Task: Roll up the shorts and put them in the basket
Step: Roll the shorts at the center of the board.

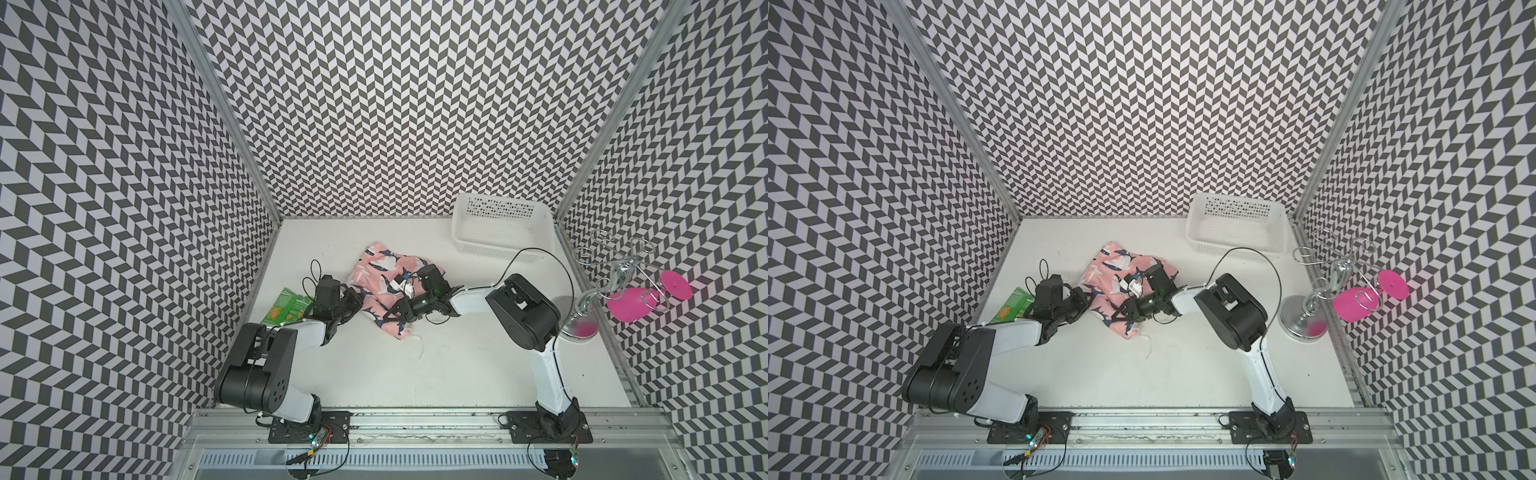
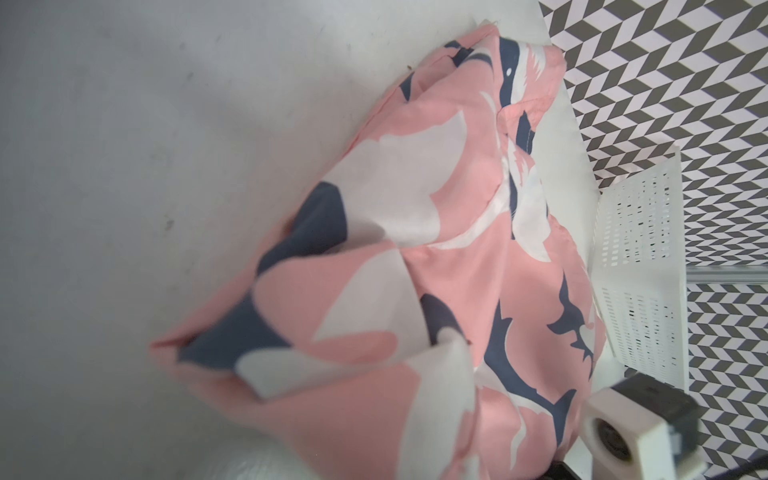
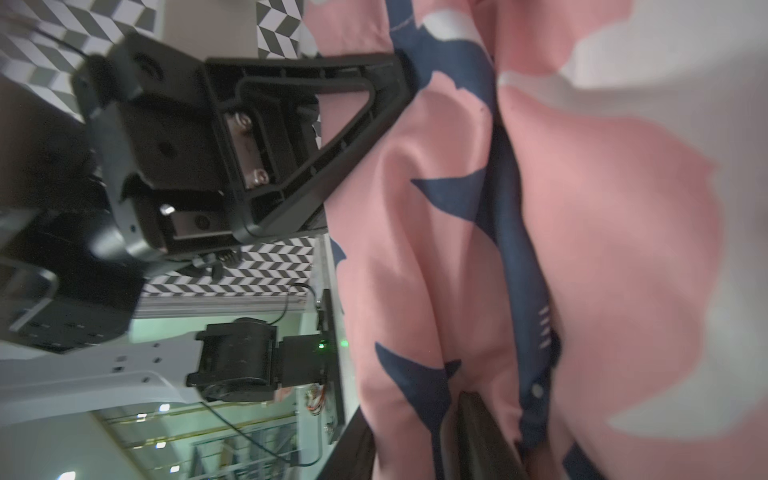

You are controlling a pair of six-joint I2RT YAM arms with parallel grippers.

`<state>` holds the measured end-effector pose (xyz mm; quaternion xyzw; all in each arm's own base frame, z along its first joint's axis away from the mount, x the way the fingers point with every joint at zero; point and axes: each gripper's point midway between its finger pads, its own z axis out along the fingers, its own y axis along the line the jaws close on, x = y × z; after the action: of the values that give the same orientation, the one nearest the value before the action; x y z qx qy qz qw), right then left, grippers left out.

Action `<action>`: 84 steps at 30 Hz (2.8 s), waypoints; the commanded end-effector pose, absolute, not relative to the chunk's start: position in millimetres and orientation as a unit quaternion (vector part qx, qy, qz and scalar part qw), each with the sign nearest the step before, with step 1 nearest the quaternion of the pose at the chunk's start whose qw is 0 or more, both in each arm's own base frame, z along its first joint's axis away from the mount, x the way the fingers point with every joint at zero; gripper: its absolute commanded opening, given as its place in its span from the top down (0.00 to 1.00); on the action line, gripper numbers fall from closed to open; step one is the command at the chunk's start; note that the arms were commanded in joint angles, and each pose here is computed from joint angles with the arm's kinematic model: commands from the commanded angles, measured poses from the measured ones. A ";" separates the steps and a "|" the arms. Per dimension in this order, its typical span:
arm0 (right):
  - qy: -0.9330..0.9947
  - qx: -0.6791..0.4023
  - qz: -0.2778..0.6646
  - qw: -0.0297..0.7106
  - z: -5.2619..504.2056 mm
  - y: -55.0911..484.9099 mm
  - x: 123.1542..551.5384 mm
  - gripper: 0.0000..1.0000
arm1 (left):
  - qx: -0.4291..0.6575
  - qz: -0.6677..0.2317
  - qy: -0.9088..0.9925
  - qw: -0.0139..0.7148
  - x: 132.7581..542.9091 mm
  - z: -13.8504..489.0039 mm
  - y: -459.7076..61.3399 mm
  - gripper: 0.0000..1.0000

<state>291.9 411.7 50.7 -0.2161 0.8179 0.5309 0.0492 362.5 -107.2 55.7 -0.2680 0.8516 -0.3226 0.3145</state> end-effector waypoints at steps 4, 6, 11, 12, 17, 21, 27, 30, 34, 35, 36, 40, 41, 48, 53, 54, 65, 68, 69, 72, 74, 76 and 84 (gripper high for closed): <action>0.872 -0.305 0.321 0.210 73.9 379.7 313.6 0.53 | -0.261 -0.286 0.885 0.258 354.5 38.3 -106.2 1.00; 0.864 -0.345 0.261 0.259 85.9 380.6 308.9 0.51 | -0.263 -0.286 0.890 0.238 349.5 33.4 -108.6 1.00; 0.810 -0.434 0.165 0.357 105.5 402.3 276.3 0.41 | -0.261 -0.289 0.897 0.207 343.3 32.5 -113.6 1.00; 0.796 -0.451 0.150 0.373 106.1 408.3 268.0 0.41 | -0.258 -0.291 0.898 0.205 343.0 34.4 -115.0 1.00; 0.745 -0.503 0.075 0.432 105.1 432.1 248.9 0.32 | -0.249 -0.289 0.903 0.198 340.9 40.0 -116.1 1.00; 0.730 -0.510 0.006 0.455 94.8 438.7 255.9 0.31 | -0.245 -0.294 0.902 0.198 338.4 44.7 -117.6 1.00; 0.713 -0.516 -0.064 0.470 75.1 434.8 264.3 0.28 | -0.239 -0.299 0.903 0.198 334.9 49.1 -118.8 1.00; 0.711 -0.518 -0.084 0.468 66.2 433.1 268.4 0.28 | -0.237 -0.302 0.902 0.198 333.3 51.0 -119.8 1.00; 0.709 -0.533 -0.083 0.453 50.1 436.2 266.5 0.53 | -0.235 -0.306 0.901 0.197 333.7 52.0 -121.2 1.00; 0.709 -0.544 -0.075 0.442 44.5 438.4 263.0 0.72 | -0.235 -0.307 0.901 0.198 334.5 52.1 -121.5 1.00; 0.711 -0.553 -0.065 0.429 39.7 440.4 259.4 0.84 | -0.234 -0.308 0.900 0.199 336.1 53.0 -121.9 1.00; 0.739 -0.560 -0.001 0.373 27.8 445.8 249.1 1.00 | -0.233 -0.314 0.895 0.214 342.7 59.9 -120.6 0.68; 0.749 -0.559 0.020 0.356 26.4 446.5 247.0 1.00 | -0.234 -0.314 0.893 0.223 344.5 64.6 -117.8 0.54; 0.810 -0.508 0.180 0.232 22.0 444.1 240.3 1.00 | -0.285 -0.264 0.874 0.291 347.2 94.8 -61.5 0.22; 0.823 -0.459 0.299 0.148 29.0 444.8 233.5 1.00 | -0.297 -0.260 0.868 0.302 333.8 99.2 -46.5 0.21; 0.824 -0.441 0.333 0.127 32.1 444.4 232.6 1.00 | -0.296 -0.265 0.867 0.300 330.1 97.1 -48.1 0.21; 0.802 -0.275 0.530 0.030 58.1 423.0 251.7 1.00 | -0.245 -0.343 0.847 0.322 319.5 98.1 -96.1 0.18; 0.787 -0.234 0.571 0.002 58.2 416.2 253.1 1.00 | -0.231 -0.372 0.832 0.341 322.0 103.3 -110.2 0.18; 0.785 -0.217 0.581 -0.001 57.7 412.9 256.3 1.00 | -0.228 -0.379 0.827 0.347 323.2 105.1 -113.0 0.18; 0.782 -0.201 0.590 -0.006 55.9 408.9 259.1 1.00 | -0.226 -0.376 0.829 0.347 324.5 97.0 -117.7 0.17; 0.781 -0.196 0.592 -0.008 55.6 407.2 259.9 1.00 | -0.225 -0.373 0.835 0.336 325.4 87.5 -121.4 0.18; 0.780 -0.181 0.598 -0.010 55.2 404.2 263.0 1.00 | -0.224 -0.363 0.846 0.319 326.3 76.1 -127.0 0.18; 0.788 -0.158 0.595 -0.010 48.2 398.6 268.9 1.00 | -0.220 -0.353 0.864 0.284 317.7 46.2 -147.8 0.19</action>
<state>266.5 399.6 55.1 -0.1682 0.7874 0.5930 -0.0086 315.8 -142.1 49.9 -0.2185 0.8644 -0.3510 0.2862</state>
